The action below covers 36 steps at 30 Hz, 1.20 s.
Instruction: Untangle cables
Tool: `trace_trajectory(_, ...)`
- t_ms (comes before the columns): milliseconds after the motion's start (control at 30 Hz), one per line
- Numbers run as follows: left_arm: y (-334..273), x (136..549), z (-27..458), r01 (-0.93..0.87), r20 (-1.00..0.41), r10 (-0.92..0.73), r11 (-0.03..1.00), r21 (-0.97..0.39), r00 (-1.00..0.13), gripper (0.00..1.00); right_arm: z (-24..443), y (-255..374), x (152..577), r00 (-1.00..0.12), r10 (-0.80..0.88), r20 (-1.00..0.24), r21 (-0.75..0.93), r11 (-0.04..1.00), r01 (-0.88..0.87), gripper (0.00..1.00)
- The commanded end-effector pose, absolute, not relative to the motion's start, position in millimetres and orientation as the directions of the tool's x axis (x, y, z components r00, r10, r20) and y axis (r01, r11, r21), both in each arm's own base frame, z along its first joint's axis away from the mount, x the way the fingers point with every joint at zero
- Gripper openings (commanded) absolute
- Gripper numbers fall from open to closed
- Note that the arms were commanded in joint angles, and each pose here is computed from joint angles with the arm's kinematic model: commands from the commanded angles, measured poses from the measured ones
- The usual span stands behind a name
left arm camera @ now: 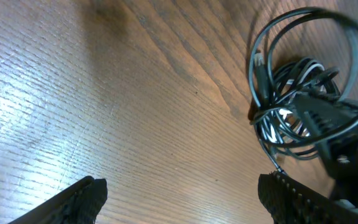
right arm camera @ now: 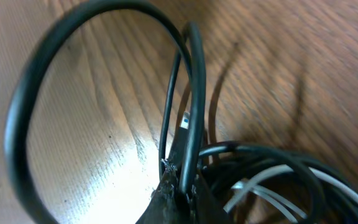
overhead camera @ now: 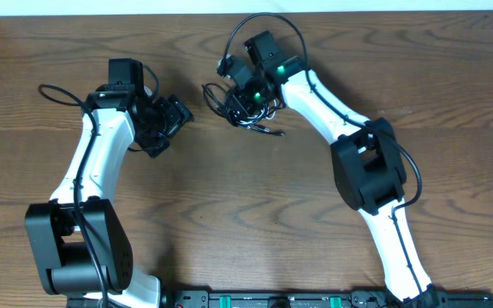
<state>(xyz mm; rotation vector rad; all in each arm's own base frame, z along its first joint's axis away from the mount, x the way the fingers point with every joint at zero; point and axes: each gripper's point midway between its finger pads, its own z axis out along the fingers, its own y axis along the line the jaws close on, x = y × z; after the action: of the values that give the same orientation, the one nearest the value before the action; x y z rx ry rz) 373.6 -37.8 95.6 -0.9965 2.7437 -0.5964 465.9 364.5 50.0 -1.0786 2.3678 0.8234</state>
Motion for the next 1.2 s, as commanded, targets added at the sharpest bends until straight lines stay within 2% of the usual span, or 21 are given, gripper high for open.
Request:
trace_trajectory(0,-38,372,94,-0.531,-0.037,-0.596,0.740,-0.413,-0.802,0.85,123,355,484,-0.676,-0.382,-0.630,0.424,0.560,-0.712,0.01)
trace_trajectory(133,-46,372,96,-0.491,-0.028,-0.560,0.748,-0.446,-0.828,0.85,140,345,490,-0.724,-0.310,-0.616,0.471,0.593,-0.653,0.01)
trace_trajectory(200,-45,372,96,-0.492,-0.030,-0.561,0.749,-0.443,-0.827,0.85,135,337,491,-0.749,-0.304,-0.589,0.477,0.617,-0.626,0.01)
trace_trajectory(267,-45,372,96,-0.493,-0.031,-0.561,0.750,-0.442,-0.827,0.85,115,322,491,-0.783,-0.314,-0.537,0.441,0.686,-0.578,0.01)
trace_trajectory(300,-45,372,96,-0.492,-0.031,-0.561,0.750,-0.442,-0.827,0.85,110,319,490,-0.791,-0.318,-0.523,0.430,0.703,-0.567,0.05)
trace_trajectory(333,-45,372,96,-0.492,-0.031,-0.561,0.750,-0.442,-0.827,0.85,106,317,488,-0.796,-0.322,-0.513,0.426,0.710,-0.561,0.15)
trace_trajectory(433,-45,372,96,-0.492,-0.031,-0.561,0.750,-0.442,-0.827,0.85,106,323,485,-0.792,-0.329,-0.515,0.426,0.703,-0.569,0.60)
trace_trajectory(467,-45,372,96,-0.492,-0.031,-0.561,0.750,-0.442,-0.827,0.85,106,326,484,-0.788,-0.333,-0.518,0.424,0.700,-0.575,0.71)
trace_trajectory(500,-45,372,96,-0.492,-0.030,-0.561,0.750,-0.442,-0.827,0.85,106,330,483,-0.783,-0.340,-0.521,0.412,0.703,-0.580,0.89)
trace_trajectory(533,-45,371,96,-0.493,-0.029,-0.561,0.750,-0.441,-0.827,0.85,106,333,480,-0.780,-0.346,-0.521,0.410,0.700,-0.584,0.99)
trace_trajectory(667,-45,369,95,-0.498,-0.021,-0.561,0.750,-0.436,-0.827,0.85,107,350,470,-0.748,-0.387,-0.539,0.396,0.668,-0.630,0.99)
trace_trajectory(767,-45,369,94,-0.499,-0.019,-0.561,0.750,-0.435,-0.827,0.85,103,367,461,-0.610,-0.524,-0.594,0.244,0.605,-0.758,0.99)
trace_trajectory(867,-45,369,94,-0.499,-0.019,-0.561,0.750,-0.435,-0.827,0.85,99,371,465,-0.531,-0.597,-0.601,0.090,0.610,-0.787,0.99)
trace_trajectory(1033,-45,368,94,-0.501,-0.016,-0.562,0.750,-0.433,-0.827,0.85,85,373,479,-0.517,-0.605,-0.606,0.009,0.644,-0.765,0.99)
trace_trajectory(1167,-45,365,93,-0.505,-0.006,-0.561,0.750,-0.428,-0.828,0.85,54,375,487,-0.534,-0.601,-0.595,0.010,0.659,-0.752,0.99)
